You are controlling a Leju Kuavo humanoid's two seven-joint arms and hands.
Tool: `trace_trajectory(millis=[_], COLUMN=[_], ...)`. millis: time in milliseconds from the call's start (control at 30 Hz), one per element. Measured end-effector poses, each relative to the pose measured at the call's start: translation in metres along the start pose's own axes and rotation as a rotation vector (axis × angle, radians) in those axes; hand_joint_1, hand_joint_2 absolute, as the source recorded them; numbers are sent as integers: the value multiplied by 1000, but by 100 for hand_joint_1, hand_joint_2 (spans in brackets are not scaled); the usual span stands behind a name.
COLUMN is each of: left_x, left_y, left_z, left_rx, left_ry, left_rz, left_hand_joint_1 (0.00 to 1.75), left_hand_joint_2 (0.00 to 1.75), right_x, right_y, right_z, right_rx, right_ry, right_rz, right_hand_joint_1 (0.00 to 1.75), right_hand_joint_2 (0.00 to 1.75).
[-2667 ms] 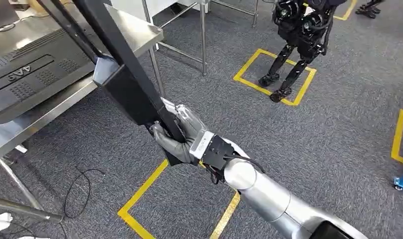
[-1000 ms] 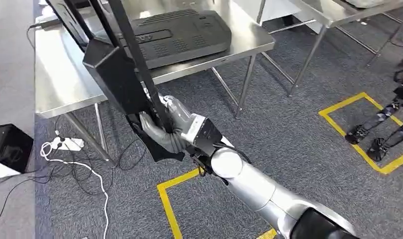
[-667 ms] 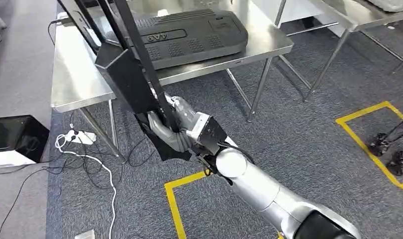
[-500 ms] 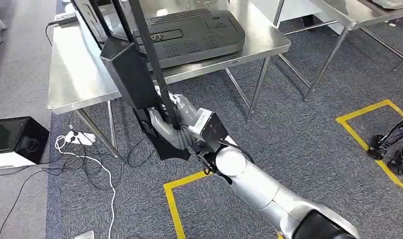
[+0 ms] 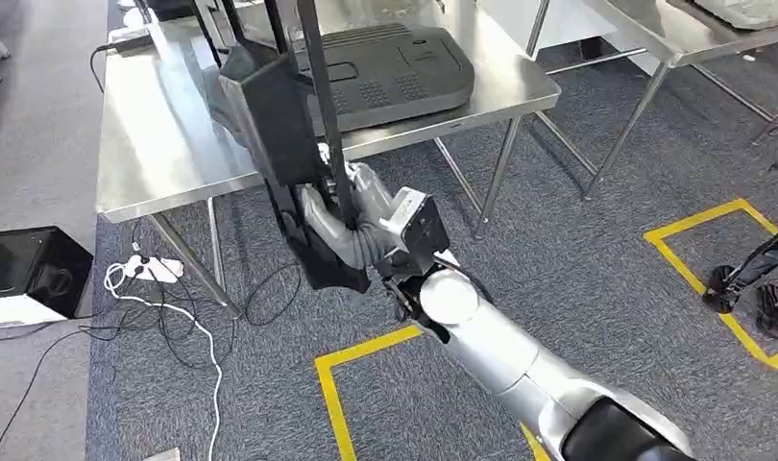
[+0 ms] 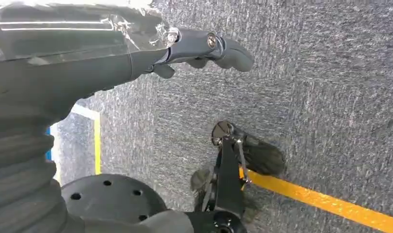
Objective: Take the parts from the cabinet and place them on the table.
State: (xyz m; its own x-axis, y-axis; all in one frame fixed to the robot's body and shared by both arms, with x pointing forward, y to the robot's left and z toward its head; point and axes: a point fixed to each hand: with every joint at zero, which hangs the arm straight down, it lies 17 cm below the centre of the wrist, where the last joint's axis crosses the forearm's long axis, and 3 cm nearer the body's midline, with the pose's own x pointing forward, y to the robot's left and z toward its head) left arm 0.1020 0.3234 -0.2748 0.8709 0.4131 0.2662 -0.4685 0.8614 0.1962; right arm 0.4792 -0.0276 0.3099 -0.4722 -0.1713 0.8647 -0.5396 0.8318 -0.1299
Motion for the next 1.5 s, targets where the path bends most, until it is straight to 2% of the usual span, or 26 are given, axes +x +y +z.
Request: trace_trajectory(millis=[700,1500], left_x=[0,-1], left_y=[10,2], left_z=[-2,0], left_rx=[15,7], left_ry=[4,7], left_rz=[-4,-3], left_hand_joint_1=[0,0], left_hand_joint_2=[175,175], right_x=[-12,-19], right_y=[-8,-12], right_z=[4,7], right_rx=[-28,-39], right_ry=[26,35], right_rz=[-1,-8], right_hand_joint_1=[175,175], right_hand_joint_2=[175,175])
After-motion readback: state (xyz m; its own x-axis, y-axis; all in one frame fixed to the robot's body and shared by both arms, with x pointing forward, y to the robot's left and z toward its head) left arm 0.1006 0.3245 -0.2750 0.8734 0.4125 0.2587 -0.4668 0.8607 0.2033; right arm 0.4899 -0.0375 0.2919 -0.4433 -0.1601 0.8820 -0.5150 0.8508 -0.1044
